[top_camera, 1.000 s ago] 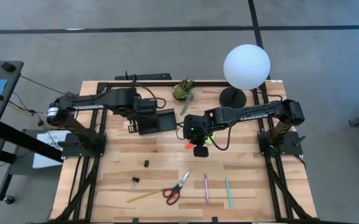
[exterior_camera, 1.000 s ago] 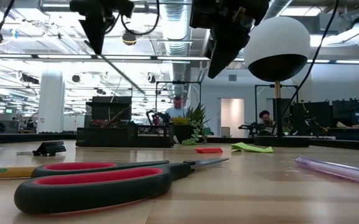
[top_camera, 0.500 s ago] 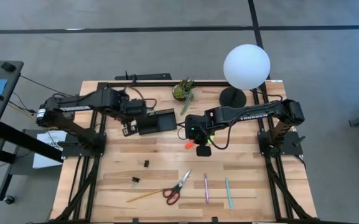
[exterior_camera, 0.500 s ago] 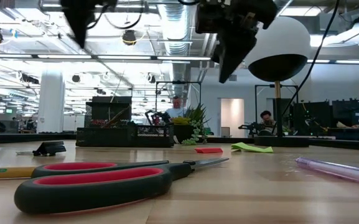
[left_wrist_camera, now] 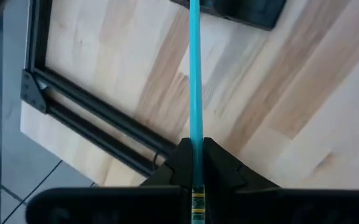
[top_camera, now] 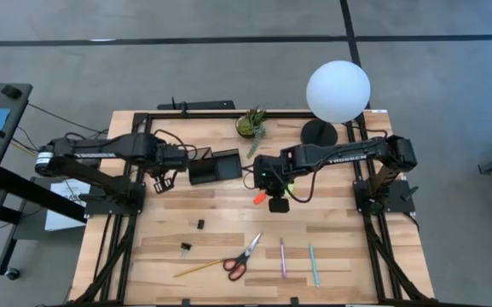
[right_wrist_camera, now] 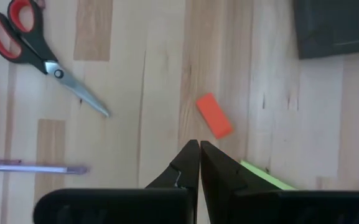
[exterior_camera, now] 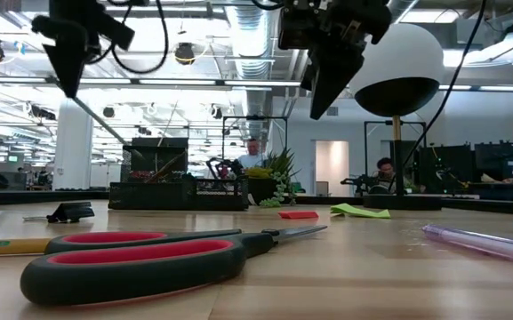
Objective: Pick and place office supplies into organizer
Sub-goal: Put the blue pencil into the black desk organizer
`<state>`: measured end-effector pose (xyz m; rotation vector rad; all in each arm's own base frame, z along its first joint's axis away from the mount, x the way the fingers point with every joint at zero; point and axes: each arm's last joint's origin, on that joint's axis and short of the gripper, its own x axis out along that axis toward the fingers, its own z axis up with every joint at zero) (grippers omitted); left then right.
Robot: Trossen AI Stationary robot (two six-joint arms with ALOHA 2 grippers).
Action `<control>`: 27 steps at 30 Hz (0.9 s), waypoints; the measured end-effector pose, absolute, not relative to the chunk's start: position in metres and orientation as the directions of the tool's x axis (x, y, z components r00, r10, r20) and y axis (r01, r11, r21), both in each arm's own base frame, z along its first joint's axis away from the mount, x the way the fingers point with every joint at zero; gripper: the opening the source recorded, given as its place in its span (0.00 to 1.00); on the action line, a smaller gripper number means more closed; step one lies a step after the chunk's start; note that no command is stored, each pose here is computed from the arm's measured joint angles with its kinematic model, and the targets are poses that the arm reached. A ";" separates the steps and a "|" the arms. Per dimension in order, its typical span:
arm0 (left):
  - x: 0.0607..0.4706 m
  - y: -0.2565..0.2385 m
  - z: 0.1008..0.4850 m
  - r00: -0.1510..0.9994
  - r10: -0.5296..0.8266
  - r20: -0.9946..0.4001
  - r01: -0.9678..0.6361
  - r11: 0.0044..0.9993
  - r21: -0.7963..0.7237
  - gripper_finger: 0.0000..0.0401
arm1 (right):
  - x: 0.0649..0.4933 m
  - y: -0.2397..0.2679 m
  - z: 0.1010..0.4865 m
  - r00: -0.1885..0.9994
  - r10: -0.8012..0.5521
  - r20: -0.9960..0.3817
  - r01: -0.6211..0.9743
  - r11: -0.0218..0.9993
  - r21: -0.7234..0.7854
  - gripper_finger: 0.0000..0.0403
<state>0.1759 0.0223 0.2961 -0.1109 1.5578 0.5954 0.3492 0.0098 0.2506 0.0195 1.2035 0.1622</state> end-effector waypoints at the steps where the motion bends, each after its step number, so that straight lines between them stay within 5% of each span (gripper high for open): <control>1: 0.177 0.024 0.294 -0.101 0.287 -0.953 -0.420 0.856 0.302 0.01 | 0.349 0.010 0.251 0.349 0.135 -0.927 -0.113 0.988 0.102 0.02; 13: 0.213 0.034 0.289 -0.151 0.311 -0.938 -0.247 0.907 0.340 0.00 | 0.350 0.007 0.251 0.354 0.133 -0.926 -0.113 0.989 0.099 0.02; 27: 0.308 0.060 0.299 -0.177 0.487 -0.856 0.302 0.854 0.423 0.00 | 0.350 0.007 0.251 0.354 0.133 -0.926 -0.113 0.989 0.099 0.02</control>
